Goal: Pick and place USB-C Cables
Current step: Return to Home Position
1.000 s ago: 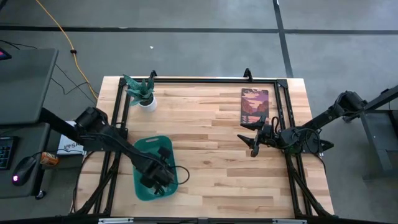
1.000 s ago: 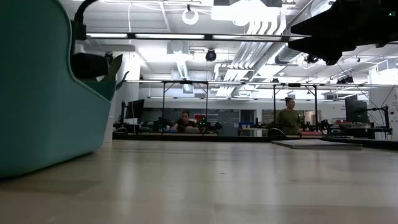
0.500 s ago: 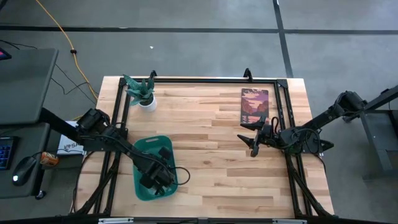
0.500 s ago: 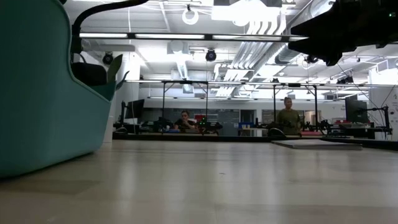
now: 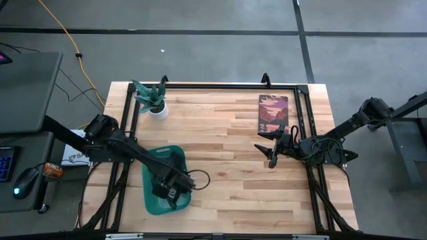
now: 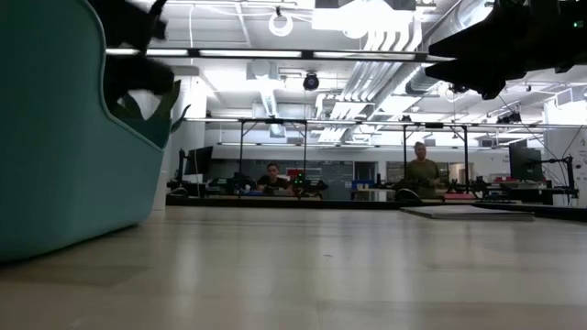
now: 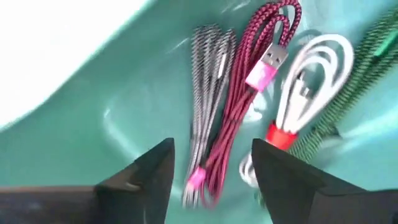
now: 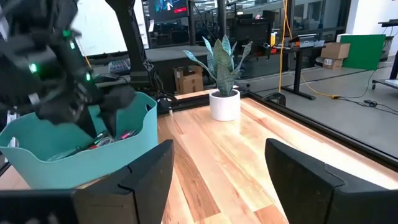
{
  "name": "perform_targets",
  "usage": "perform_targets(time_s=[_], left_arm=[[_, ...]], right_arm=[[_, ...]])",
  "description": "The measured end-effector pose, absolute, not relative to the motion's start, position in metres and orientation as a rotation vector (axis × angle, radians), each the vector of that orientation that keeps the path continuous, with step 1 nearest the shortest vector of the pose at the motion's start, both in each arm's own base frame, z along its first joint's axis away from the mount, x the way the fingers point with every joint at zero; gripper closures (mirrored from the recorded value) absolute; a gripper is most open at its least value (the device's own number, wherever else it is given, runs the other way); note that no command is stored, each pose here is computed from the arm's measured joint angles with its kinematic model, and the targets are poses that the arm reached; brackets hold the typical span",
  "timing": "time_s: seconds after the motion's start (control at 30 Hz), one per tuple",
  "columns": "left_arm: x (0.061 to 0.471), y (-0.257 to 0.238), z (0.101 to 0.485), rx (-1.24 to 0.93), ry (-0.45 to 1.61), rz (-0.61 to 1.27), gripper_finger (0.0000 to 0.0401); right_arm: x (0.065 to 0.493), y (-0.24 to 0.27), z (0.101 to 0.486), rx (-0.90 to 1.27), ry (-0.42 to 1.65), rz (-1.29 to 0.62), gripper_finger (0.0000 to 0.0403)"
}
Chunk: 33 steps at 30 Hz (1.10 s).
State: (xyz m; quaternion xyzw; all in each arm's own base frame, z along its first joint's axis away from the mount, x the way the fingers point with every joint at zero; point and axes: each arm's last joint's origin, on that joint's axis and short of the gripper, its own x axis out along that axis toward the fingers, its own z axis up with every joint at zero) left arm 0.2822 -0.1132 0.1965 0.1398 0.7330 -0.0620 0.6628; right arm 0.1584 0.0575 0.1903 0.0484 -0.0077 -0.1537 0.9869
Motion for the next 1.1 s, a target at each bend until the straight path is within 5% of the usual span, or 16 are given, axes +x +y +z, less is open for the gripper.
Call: perform_targets(time_s=[0.2, 0.67, 0.87, 1.1], left_arm=[[0.279, -0.101, 0.266, 0.216, 1.485, -0.145, 0.0195], [0.184, -0.031, 0.433, 0.186, 0.394, 0.073, 0.0198], [0.154, -0.021, 0.443, 0.2, 0.143, 0.076, 0.0197], [0.141, -0.014, 0.404, 0.196, 0.086, 0.108, 0.0199]], right_arm=[[0.158, 0.057, 0.19, 0.12, -0.019, -0.309, 0.0159], [0.158, 0.057, 0.19, 0.128, -0.014, -0.308, 0.0159], [0.158, 0.058, 0.189, 0.123, -0.009, -0.308, 0.016], [0.158, 0.057, 0.191, 0.137, -0.027, -0.312, 0.016]])
